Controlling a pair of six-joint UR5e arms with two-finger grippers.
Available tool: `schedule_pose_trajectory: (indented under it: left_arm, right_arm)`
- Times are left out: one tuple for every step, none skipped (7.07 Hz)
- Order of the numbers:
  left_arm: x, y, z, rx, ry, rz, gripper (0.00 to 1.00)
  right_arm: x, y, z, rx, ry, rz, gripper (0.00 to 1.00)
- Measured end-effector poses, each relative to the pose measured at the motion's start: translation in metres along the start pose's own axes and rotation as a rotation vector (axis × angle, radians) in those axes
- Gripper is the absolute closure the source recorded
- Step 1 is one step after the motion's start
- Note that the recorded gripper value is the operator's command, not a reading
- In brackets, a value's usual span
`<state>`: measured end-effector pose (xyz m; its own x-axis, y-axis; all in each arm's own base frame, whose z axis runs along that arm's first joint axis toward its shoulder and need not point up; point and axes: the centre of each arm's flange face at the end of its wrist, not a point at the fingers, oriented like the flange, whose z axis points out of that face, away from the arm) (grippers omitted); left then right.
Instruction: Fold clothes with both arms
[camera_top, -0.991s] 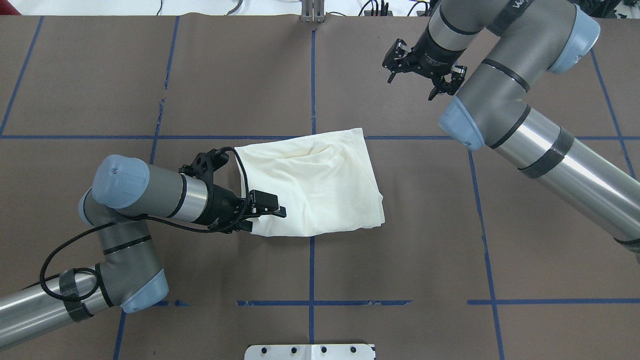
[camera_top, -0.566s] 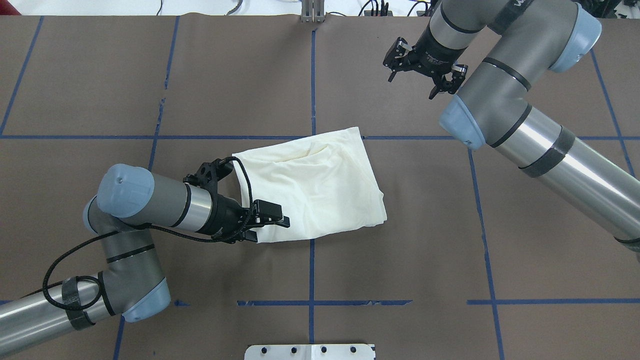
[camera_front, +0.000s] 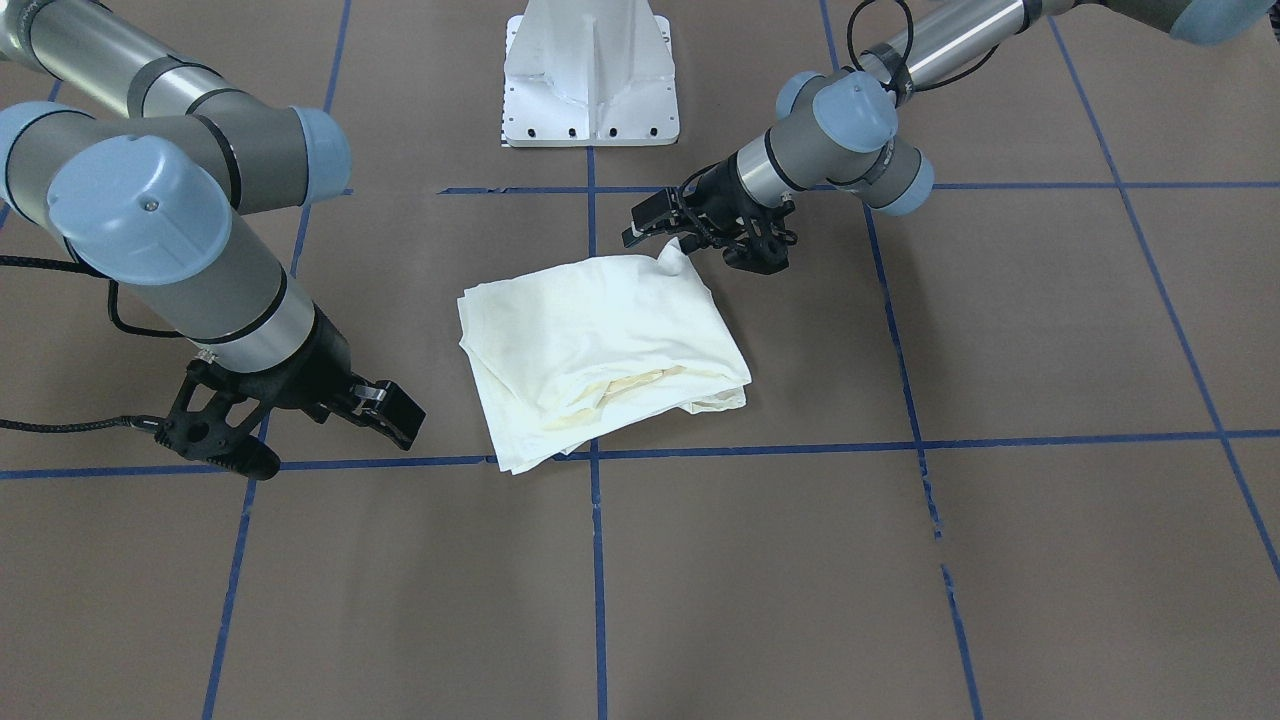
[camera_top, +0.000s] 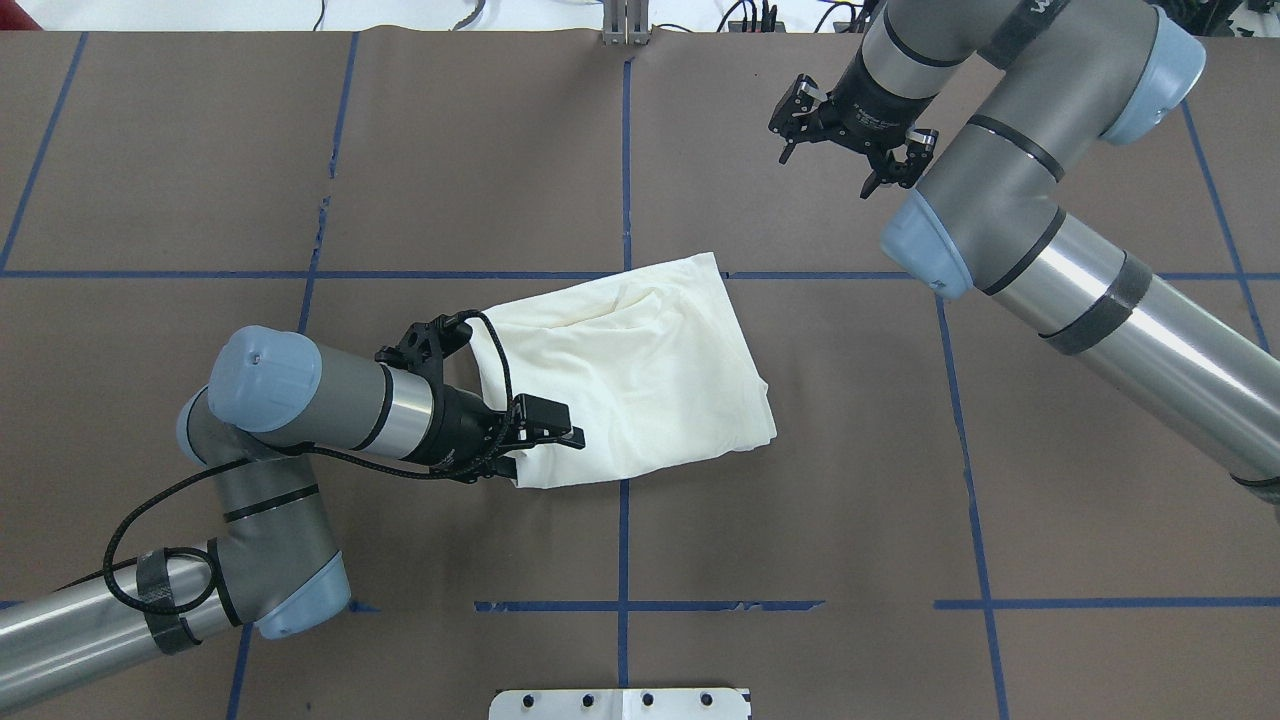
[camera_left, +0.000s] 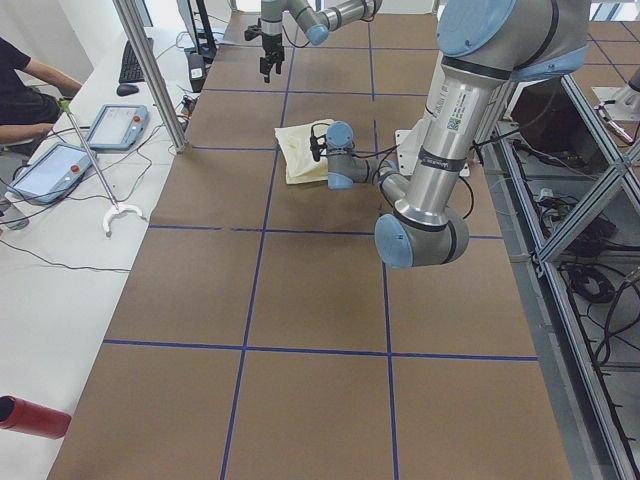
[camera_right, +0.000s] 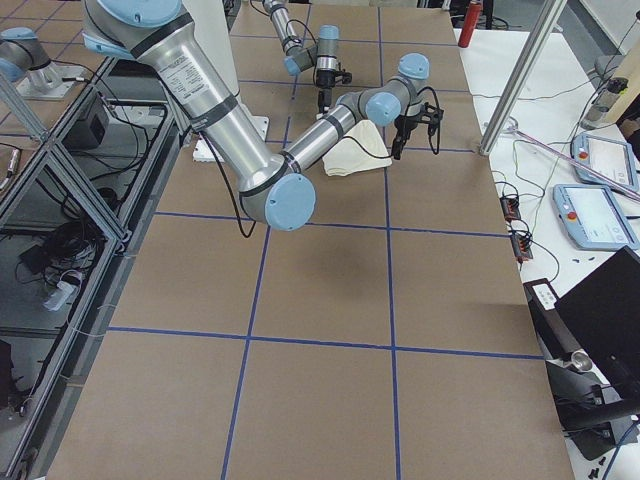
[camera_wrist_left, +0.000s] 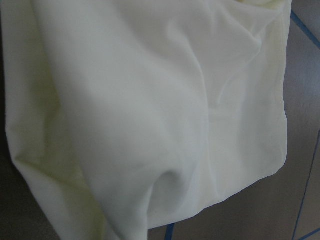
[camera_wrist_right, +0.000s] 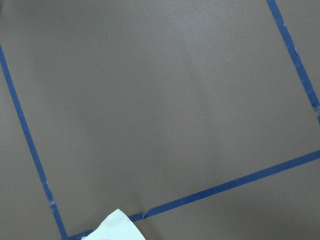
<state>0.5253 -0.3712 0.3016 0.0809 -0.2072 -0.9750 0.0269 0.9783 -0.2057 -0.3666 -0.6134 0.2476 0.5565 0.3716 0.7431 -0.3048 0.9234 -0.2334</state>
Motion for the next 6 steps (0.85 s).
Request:
schedule_pose_trajectory:
  left_arm:
    - [0.0, -0.004, 0.001, 0.018, 0.0, -0.001, 0.0]
    - [0.002, -0.006, 0.003, 0.026, 0.0, -0.003, 0.0]
    - [0.007, -0.008, 0.009, 0.027, 0.003, -0.006, 0.0]
    - [0.014, -0.008, 0.017, 0.033, 0.009, -0.006, 0.0]
    - [0.017, -0.005, 0.025, 0.04, 0.014, -0.004, 0.0]
    - [0.016, 0.001, 0.031, 0.035, 0.014, -0.002, 0.0]
  right_arm:
    - [0.0, 0.0, 0.0, 0.0, 0.0, 0.0, 0.0]
    - [0.0, 0.0, 0.0, 0.0, 0.001, 0.0, 0.0]
    - [0.001, -0.001, 0.0, 0.001, 0.001, 0.002, 0.0]
    - [0.002, -0.002, 0.0, 0.001, 0.001, 0.003, 0.0]
    - [0.003, -0.002, -0.001, 0.001, 0.001, 0.004, 0.0]
    - [0.004, -0.003, -0.001, 0.002, 0.002, 0.004, 0.0]
